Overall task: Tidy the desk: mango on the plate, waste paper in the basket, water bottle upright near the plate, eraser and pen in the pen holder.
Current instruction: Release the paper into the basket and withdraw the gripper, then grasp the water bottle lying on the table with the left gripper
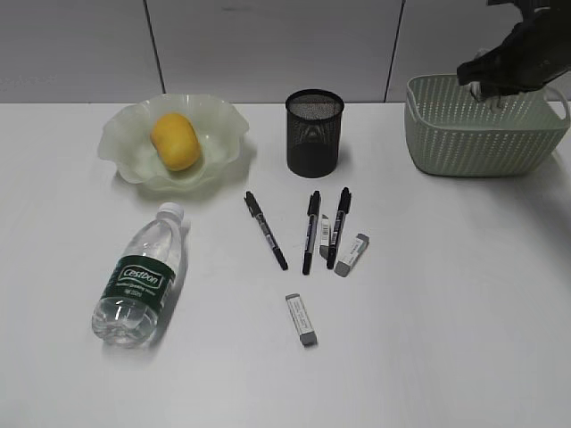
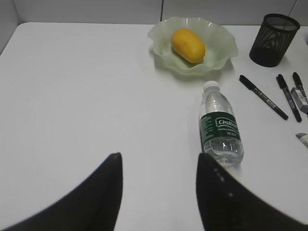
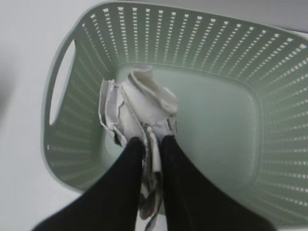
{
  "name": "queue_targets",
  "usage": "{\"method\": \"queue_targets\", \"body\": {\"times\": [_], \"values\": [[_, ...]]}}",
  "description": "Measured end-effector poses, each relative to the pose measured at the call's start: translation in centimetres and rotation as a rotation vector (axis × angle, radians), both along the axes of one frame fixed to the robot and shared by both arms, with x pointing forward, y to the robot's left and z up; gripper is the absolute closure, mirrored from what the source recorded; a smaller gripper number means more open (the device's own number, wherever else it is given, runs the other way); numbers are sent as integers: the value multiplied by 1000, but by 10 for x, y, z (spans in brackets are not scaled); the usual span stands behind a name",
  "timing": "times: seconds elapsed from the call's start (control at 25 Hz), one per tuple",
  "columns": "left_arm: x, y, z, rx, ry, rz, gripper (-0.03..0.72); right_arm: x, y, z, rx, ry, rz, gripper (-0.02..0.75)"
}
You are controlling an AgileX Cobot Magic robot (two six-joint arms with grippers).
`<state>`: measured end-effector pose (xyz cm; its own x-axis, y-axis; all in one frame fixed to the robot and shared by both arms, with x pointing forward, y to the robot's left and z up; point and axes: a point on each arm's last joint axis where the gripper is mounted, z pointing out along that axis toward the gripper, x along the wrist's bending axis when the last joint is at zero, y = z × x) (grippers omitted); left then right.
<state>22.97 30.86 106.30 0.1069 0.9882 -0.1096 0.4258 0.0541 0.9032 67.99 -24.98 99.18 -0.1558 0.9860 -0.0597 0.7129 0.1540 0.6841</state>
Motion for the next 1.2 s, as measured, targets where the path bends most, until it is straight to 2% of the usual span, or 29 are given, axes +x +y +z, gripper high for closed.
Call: {"method": "queue_targets", "body": {"times": [0.04, 0.2, 0.24, 0.28, 0.36, 0.44, 0.56, 0.72, 0.96, 1.08, 1.2], "values": [[0, 0, 0, 0, 0, 0, 314, 8, 0, -5, -2, 16, -2, 598], [0, 0, 0, 0, 0, 0, 314, 22, 2, 1, -9, 44, -4, 249], [0, 0, 0, 0, 0, 0, 314, 22, 1, 7, -11, 50, -6, 193], [0, 0, 0, 0, 0, 0, 314, 21, 1, 13, -16, 60, -6, 171], [0, 0, 0, 0, 0, 0, 314, 14, -1, 26, -31, 85, -6, 175], [0, 0, 0, 0, 0, 0, 314, 1, -3, 40, -40, 118, -8, 211], [0, 0, 0, 0, 0, 0, 314, -34, -7, 59, -45, 136, -10, 243], [0, 0, 0, 0, 0, 0, 314, -118, -14, 75, -48, 157, -3, 253], [0, 0, 0, 0, 0, 0, 314, -259, -11, 66, -6, 221, 32, 257], [3, -1, 0, 4, 19, 0, 314, -315, -14, 69, 56, 174, 63, 267], [12, -3, 0, 14, 68, -1, 314, -356, -23, 76, 103, 66, 73, 276]]}}
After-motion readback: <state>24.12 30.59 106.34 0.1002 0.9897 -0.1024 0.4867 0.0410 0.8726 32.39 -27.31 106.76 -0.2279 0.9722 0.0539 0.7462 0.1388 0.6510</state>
